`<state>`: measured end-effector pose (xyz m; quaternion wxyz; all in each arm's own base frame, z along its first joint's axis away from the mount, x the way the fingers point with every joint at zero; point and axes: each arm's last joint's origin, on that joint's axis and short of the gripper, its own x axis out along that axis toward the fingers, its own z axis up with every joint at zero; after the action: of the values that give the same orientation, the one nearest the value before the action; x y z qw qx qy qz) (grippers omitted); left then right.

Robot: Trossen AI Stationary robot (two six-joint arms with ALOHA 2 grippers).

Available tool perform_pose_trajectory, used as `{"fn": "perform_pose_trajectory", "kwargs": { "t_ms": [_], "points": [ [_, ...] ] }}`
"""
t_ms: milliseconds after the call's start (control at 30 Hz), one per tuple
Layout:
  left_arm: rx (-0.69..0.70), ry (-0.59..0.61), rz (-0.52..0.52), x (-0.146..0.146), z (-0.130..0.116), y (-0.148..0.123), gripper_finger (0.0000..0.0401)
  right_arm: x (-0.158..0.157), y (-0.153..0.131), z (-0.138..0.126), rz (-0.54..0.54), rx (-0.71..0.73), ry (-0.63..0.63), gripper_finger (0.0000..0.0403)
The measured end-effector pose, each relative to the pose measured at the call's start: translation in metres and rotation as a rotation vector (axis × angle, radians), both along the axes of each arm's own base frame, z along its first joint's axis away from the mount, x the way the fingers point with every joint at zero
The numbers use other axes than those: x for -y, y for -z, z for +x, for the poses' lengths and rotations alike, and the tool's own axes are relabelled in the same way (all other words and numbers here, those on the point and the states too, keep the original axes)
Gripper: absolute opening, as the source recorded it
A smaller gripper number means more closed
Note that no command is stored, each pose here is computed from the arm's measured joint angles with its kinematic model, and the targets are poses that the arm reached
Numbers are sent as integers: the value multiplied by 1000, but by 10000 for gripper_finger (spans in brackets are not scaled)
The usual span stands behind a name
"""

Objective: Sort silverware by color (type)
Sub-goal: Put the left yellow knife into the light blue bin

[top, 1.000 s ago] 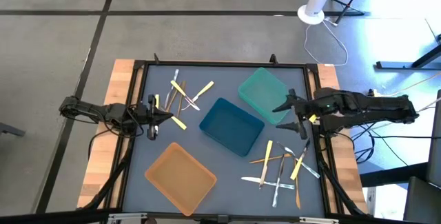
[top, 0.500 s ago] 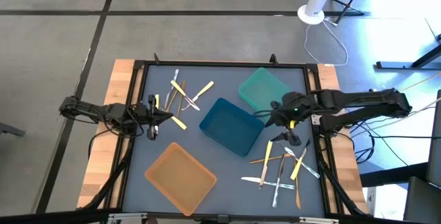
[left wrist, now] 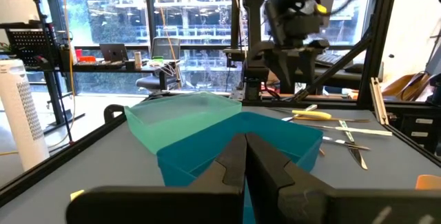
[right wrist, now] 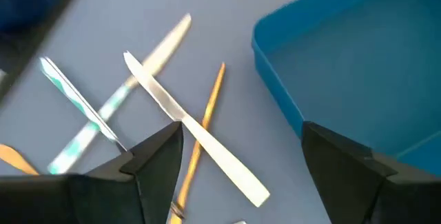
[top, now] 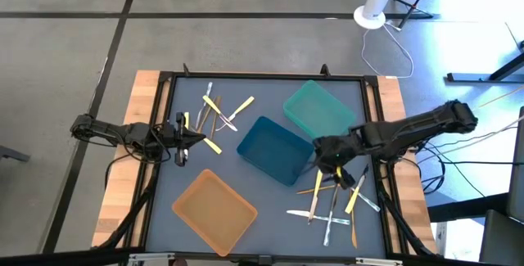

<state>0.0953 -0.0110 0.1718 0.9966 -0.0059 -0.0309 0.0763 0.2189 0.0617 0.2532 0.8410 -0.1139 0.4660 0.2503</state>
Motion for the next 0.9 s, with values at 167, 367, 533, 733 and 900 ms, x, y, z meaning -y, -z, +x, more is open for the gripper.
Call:
{"fn": "perform_pose_trajectory", "kwargs": {
  "t_ms": [167, 367, 533, 733, 900],
  "points": [
    [0, 0, 0, 0, 0, 0, 0, -14, 14, 1, -86, -74, -39, 280],
    [0, 0, 0, 0, 0, 0, 0, -26, 30, 5, -133, -134, -92, 280],
    [0, 0, 0, 0, 0, 0, 0, -31, 43, 9, -219, -178, -132, 280],
    [0, 0, 0, 0, 0, 0, 0, -34, 58, 15, -255, -231, -164, 280],
    [0, 0, 0, 0, 0, 0, 0, -34, 70, 20, -308, -265, -172, 280]
  ]
}}
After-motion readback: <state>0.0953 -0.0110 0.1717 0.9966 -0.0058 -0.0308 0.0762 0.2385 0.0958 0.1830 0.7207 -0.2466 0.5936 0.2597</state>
